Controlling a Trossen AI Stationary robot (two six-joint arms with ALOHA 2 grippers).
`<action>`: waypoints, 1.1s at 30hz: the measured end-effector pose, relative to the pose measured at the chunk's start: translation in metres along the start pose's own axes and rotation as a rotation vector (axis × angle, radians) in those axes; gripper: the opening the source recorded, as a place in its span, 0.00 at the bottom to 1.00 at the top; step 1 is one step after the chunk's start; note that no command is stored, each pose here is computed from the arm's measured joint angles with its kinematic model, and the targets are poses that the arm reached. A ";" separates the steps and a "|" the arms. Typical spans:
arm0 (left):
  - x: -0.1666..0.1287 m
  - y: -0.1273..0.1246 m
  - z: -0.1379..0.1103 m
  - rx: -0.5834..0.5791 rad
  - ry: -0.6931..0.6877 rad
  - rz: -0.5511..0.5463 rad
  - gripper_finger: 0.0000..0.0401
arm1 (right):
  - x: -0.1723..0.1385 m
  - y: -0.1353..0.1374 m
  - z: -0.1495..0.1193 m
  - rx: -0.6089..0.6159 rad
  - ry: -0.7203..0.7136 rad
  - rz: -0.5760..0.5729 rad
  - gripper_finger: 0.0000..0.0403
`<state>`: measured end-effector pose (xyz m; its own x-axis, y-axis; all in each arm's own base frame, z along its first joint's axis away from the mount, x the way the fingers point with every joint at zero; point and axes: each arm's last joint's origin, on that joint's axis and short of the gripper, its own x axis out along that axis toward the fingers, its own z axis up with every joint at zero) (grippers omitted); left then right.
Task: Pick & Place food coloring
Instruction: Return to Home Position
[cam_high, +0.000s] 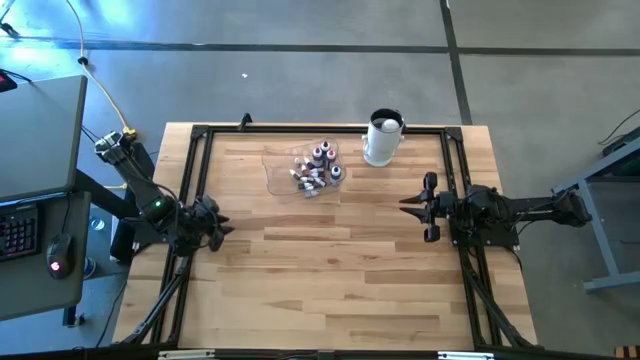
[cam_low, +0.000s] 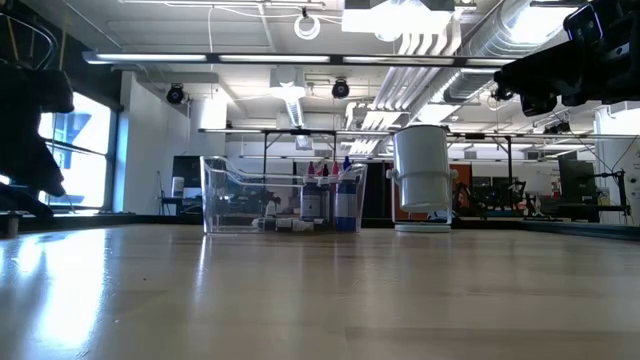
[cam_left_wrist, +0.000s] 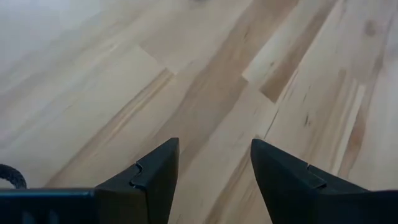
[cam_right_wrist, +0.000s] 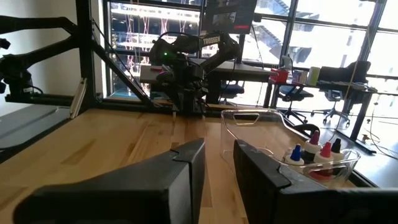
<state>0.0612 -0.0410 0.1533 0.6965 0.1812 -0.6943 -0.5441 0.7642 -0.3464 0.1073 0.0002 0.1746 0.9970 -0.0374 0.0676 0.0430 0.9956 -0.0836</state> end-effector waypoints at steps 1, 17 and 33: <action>0.000 0.000 0.000 0.010 0.010 -0.001 0.50 | 0.000 0.000 0.000 0.000 0.000 0.000 0.19; 0.000 0.000 -0.001 0.024 0.024 -0.003 0.50 | 0.000 0.000 0.000 0.000 0.000 0.000 0.19; 0.000 0.000 -0.001 0.024 0.024 -0.004 0.50 | 0.000 0.000 0.000 0.000 0.000 0.000 0.19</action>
<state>0.0610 -0.0415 0.1531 0.6871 0.1639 -0.7078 -0.5301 0.7794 -0.3341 0.1073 0.0002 0.1745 0.9970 -0.0370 0.0673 0.0426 0.9956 -0.0833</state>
